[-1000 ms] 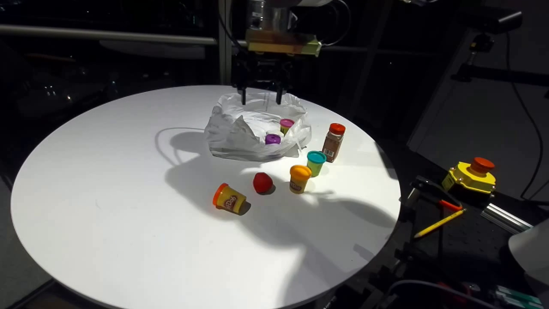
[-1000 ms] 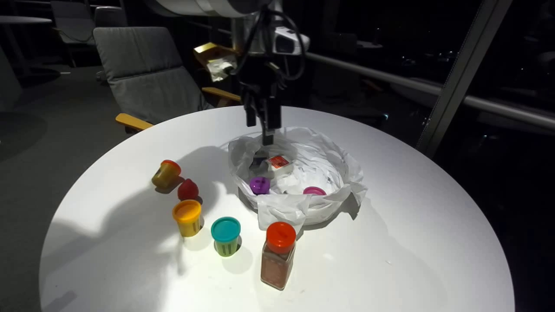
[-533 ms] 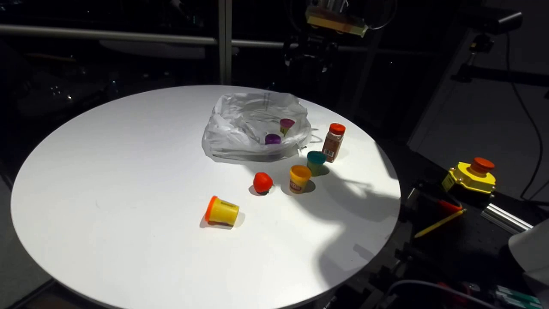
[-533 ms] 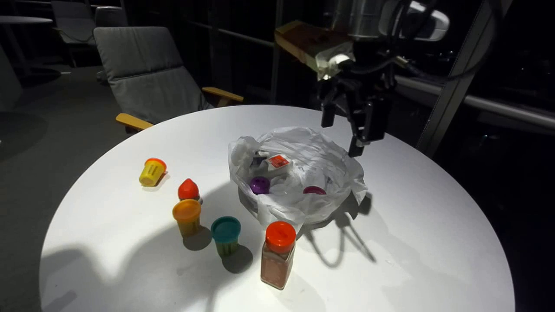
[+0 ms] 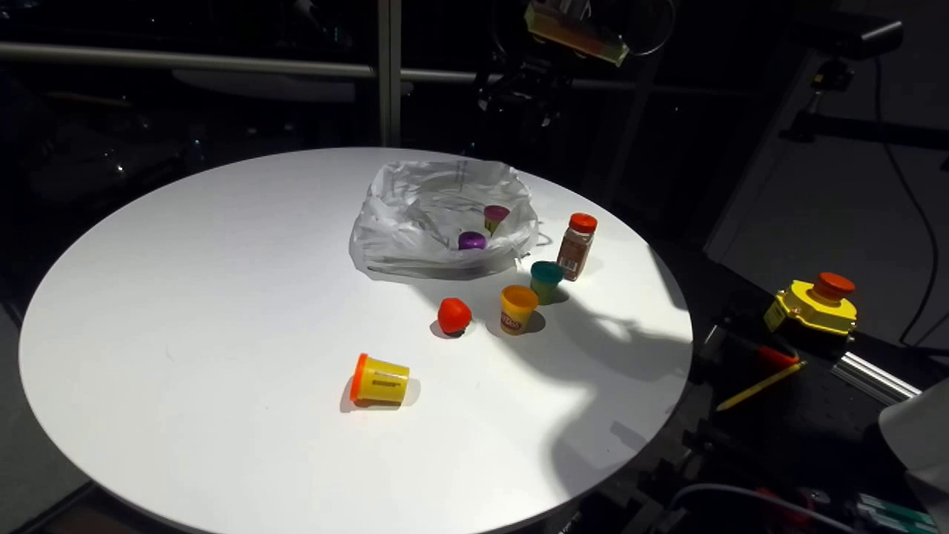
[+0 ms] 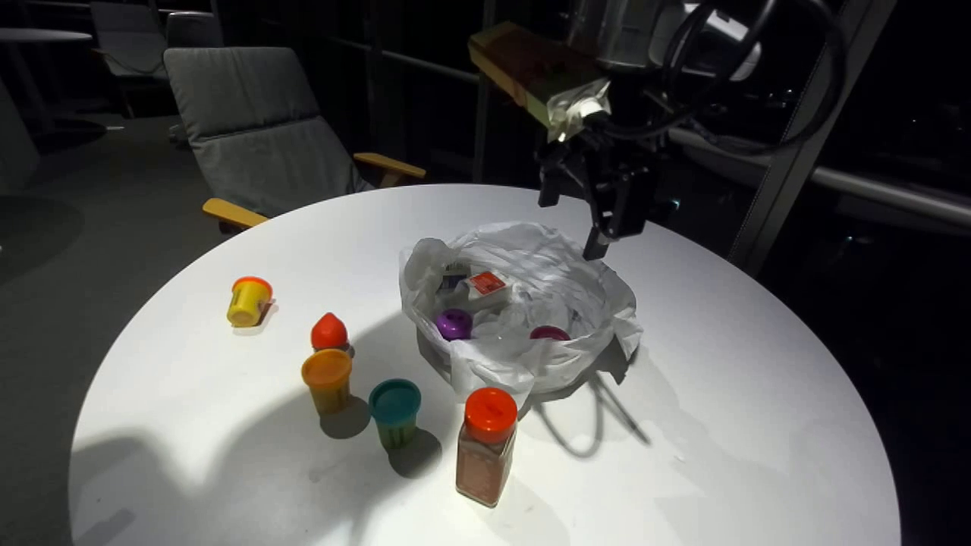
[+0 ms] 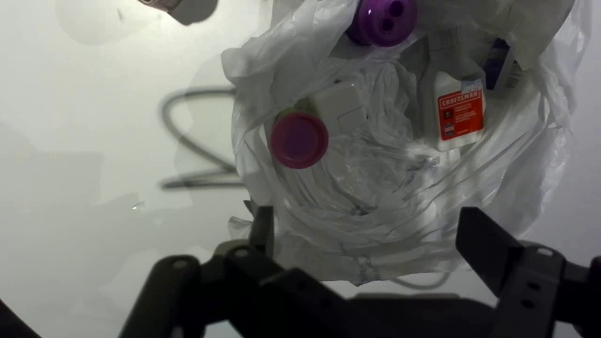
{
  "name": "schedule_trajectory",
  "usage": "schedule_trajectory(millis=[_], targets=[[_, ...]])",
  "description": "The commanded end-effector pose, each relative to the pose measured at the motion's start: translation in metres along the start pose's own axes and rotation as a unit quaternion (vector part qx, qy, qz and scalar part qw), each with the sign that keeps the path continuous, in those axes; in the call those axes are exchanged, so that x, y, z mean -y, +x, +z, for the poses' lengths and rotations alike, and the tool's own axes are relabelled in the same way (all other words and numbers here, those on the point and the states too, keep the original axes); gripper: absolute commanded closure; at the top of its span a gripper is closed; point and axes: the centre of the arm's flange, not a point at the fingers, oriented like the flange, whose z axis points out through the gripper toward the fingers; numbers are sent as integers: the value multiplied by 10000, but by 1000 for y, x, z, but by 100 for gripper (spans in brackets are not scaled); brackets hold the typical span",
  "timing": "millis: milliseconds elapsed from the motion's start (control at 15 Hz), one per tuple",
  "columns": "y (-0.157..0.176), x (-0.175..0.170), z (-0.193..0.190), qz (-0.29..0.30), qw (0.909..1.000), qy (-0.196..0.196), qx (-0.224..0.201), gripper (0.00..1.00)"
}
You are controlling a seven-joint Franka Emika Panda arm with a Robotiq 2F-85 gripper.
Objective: Remove the containers and strawberry plush toy from the white plastic and place them on the table
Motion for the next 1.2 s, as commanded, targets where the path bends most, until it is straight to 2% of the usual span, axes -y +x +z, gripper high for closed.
schedule_trajectory(millis=[0, 67, 133, 200, 400, 600, 667, 800, 1000, 1133], targets=[[0, 36, 4, -265, 9996, -11, 92, 0], [-5, 49, 0, -400, 9990, -17, 178, 0], [-12, 65, -10, -621, 9969, 52, 488, 0], [-16, 39, 8, -369, 9990, -19, 262, 0], [-23, 63, -1, -569, 9974, 12, 449, 0], [-21, 62, -2, -572, 9973, 7, 462, 0], [-16, 68, 1, -346, 9993, 115, 101, 0], [-7, 72, 12, -99, 9993, 208, -295, 0], [4, 69, 46, 260, 9982, 104, -526, 0], [7, 60, 75, 552, 9972, -95, -498, 0]])
